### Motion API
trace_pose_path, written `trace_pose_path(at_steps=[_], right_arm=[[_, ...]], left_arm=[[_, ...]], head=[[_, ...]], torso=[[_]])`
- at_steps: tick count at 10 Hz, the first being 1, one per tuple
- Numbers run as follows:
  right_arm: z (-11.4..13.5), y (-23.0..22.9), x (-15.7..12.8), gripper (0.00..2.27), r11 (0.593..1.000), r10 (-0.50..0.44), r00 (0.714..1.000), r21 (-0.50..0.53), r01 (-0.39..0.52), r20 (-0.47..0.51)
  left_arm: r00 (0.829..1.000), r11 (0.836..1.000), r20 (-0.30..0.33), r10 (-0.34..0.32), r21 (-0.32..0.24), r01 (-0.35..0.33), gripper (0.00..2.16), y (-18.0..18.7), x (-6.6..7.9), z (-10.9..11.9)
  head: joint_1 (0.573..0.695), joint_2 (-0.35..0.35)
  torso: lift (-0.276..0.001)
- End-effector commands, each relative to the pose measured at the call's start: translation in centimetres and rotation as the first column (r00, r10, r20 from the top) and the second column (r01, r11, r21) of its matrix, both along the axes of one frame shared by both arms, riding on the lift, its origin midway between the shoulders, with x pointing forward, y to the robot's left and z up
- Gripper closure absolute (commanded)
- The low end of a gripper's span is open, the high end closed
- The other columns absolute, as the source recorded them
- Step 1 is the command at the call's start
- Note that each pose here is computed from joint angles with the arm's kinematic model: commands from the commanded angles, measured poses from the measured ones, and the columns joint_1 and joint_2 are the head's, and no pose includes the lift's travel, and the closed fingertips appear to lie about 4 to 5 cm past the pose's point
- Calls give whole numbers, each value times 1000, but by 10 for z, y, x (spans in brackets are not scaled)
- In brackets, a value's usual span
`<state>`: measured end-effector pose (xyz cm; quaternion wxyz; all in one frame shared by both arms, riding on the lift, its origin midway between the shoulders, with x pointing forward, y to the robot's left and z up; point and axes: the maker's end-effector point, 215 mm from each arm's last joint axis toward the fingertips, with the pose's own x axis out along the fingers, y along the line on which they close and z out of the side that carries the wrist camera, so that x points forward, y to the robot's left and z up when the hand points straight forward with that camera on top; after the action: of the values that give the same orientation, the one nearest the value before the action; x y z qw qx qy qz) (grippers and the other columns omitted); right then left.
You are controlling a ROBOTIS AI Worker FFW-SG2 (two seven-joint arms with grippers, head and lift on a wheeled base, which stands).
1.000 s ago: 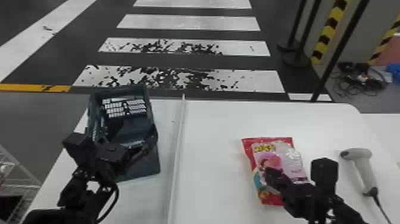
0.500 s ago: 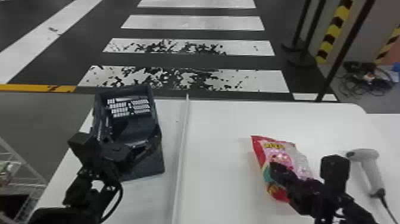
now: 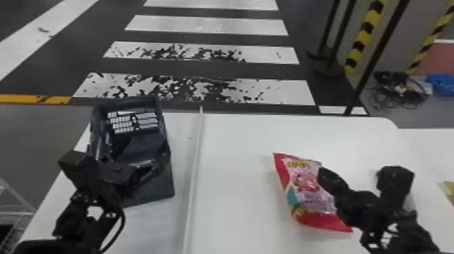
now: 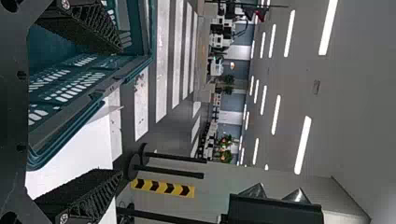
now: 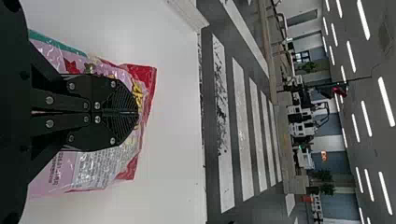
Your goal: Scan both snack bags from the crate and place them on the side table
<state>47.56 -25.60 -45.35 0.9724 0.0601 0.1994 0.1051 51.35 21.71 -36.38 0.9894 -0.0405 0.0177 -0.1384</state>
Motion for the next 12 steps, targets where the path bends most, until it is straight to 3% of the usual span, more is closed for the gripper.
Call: trace_pose_path(at_steps=[1, 4, 12], right_arm=[[-18, -15, 4, 2263, 1000, -25, 999, -12, 25, -28], [-51, -28, 11, 2263, 998, -48, 997, -36, 46, -60], [-80, -13, -19, 2263, 998, -32, 994, -48, 28, -105]], left_arm=[[1000, 1000, -1, 0, 0, 0, 76, 0, 0, -1], [1000, 1000, -8, -1, 0, 1, 76, -1, 0, -3], [1000, 1000, -7, 2, -1, -2, 76, 0, -1, -4]], head=[[695, -40], [695, -67], [695, -62]], torso=[[-95], [-95], [-95]])
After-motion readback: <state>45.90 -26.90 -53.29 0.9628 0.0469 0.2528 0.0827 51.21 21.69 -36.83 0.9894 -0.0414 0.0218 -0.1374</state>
